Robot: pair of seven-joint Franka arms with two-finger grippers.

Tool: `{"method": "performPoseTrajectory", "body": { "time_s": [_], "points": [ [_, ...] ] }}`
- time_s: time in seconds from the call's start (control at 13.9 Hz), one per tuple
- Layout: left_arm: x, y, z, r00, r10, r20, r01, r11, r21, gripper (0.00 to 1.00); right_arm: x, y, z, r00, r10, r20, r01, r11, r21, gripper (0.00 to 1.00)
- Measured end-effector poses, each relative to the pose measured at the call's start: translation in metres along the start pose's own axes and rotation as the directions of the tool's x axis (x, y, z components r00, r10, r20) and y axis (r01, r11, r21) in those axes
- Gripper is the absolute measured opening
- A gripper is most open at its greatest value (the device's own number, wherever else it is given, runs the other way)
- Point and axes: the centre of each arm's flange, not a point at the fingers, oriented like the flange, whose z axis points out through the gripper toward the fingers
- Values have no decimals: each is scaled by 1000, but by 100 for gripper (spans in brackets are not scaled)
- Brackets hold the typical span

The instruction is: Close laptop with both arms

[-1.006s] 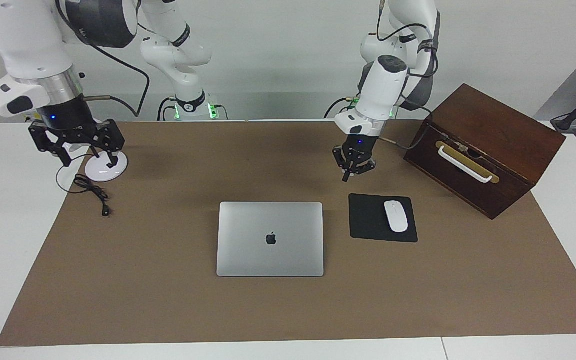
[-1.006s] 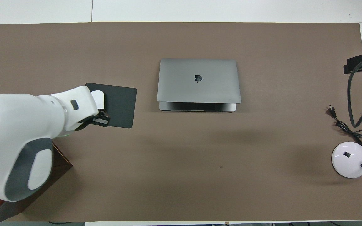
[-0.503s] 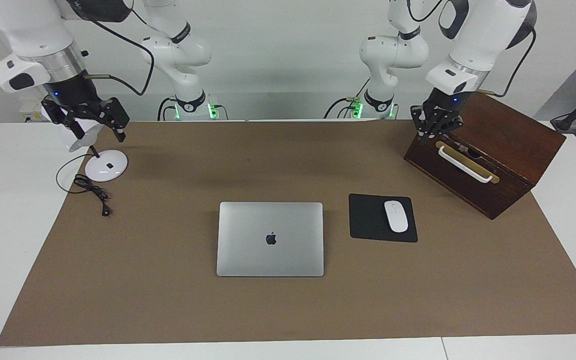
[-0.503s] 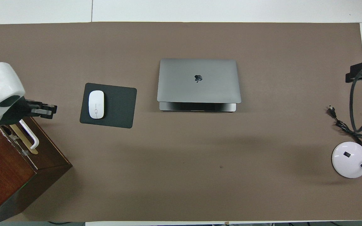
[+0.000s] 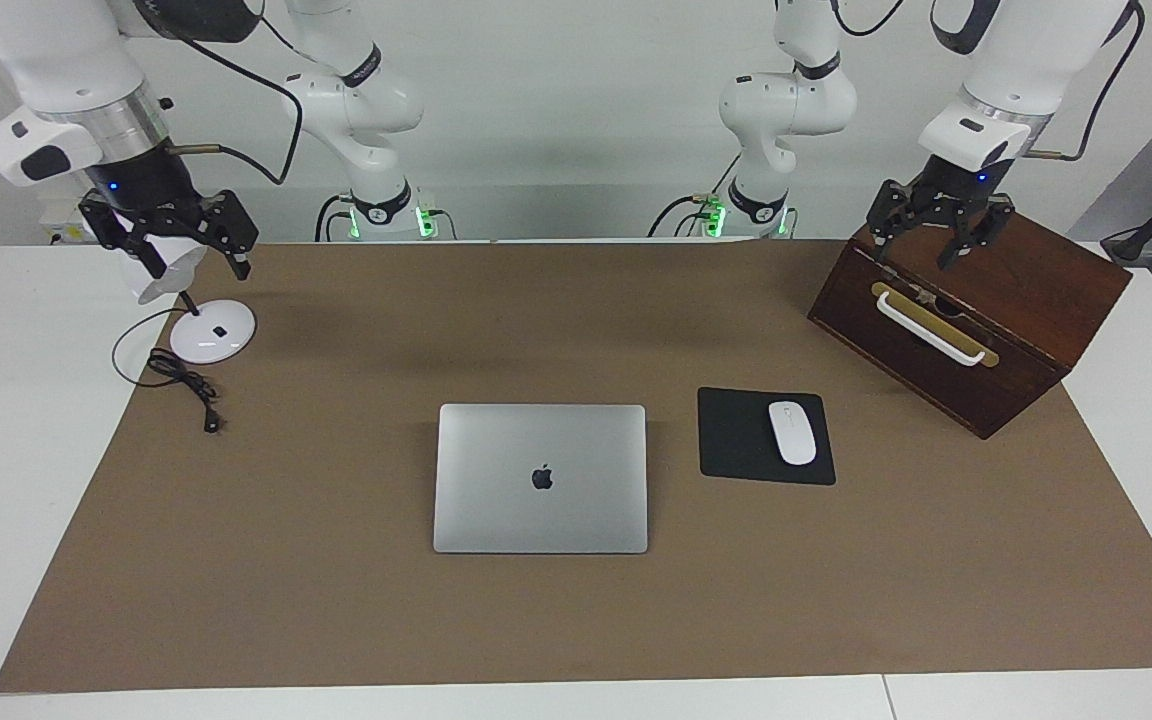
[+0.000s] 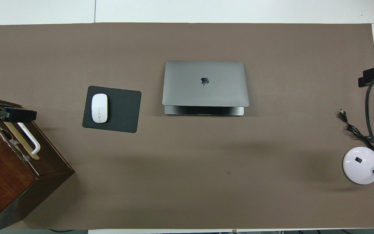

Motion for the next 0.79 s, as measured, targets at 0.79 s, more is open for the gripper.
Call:
{"method": "performPoseTrajectory", "body": {
  "time_s": [0.79],
  "points": [
    [12, -24, 8, 988, -40, 146, 43, 999, -17, 100, 5, 0, 11, 1000, -2, 20, 2, 1000, -3, 100]
  ]
}}
